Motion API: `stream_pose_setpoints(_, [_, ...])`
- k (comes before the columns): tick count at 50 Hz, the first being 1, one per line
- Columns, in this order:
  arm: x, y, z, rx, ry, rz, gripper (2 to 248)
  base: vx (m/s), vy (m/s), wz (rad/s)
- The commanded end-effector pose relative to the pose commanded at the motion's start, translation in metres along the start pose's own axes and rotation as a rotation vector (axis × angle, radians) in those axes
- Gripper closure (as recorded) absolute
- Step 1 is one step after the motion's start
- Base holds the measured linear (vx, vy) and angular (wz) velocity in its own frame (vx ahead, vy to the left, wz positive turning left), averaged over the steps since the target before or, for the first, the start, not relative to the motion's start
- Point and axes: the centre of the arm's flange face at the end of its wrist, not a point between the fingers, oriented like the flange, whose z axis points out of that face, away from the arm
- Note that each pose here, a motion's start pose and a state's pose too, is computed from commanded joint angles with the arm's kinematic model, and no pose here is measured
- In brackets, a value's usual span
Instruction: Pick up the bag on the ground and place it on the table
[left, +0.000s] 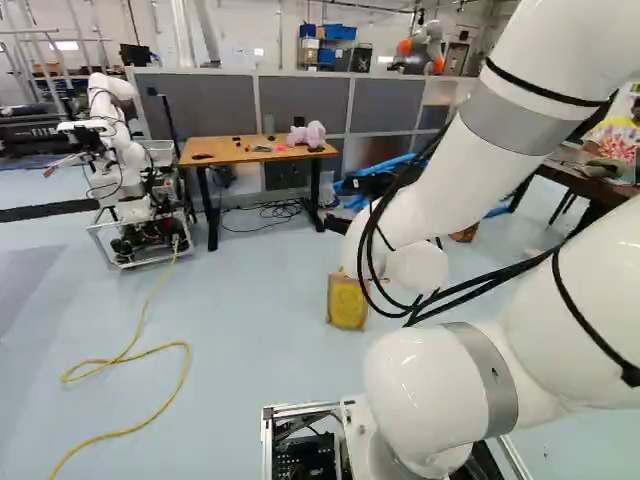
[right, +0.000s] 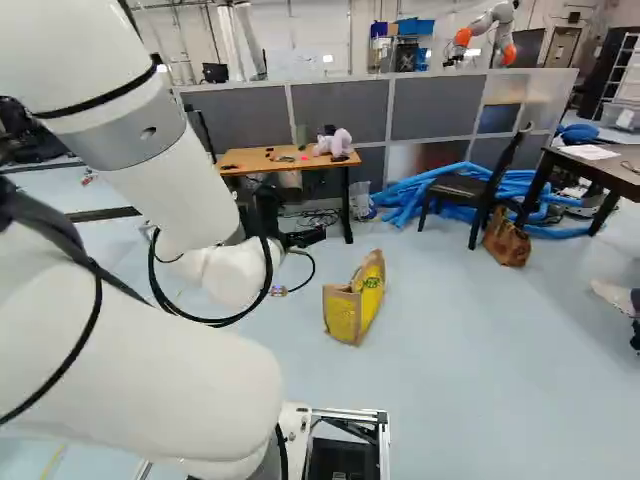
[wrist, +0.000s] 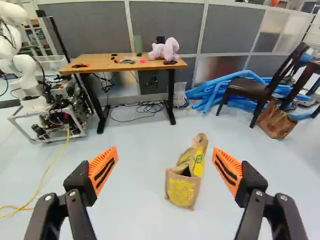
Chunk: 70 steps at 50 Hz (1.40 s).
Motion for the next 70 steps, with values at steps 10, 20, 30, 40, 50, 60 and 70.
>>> stream_pose_setpoints(10, [0.0000, 0.0000, 0.0000, 0.000, 0.000, 0.000, 3, 0.096, -0.006, -0.034])
stream_pose_setpoints(20, [0.0000, 0.0000, 0.0000, 0.000, 0.000, 0.000, 3, 0.175, 0.001, -0.011])
stream_pose_setpoints(30, [0.0000, 0.0000, 0.0000, 0.000, 0.000, 0.000, 3, 0.187, -0.001, -0.011])
stream_pose_setpoints(40, [0.0000, 0.0000, 0.0000, 0.000, 0.000, 0.000, 3, 0.190, -0.001, -0.011])
stream_pose_setpoints(50, [0.0000, 0.0000, 0.0000, 0.000, 0.000, 0.000, 3, 0.192, -0.001, -0.012])
stream_pose_setpoints(60, [0.0000, 0.0000, 0.0000, 0.000, 0.000, 0.000, 3, 0.190, 0.000, -0.011])
stream_pose_setpoints(70, [0.0000, 0.0000, 0.0000, 0.000, 0.000, 0.000, 3, 0.189, 0.000, -0.010])
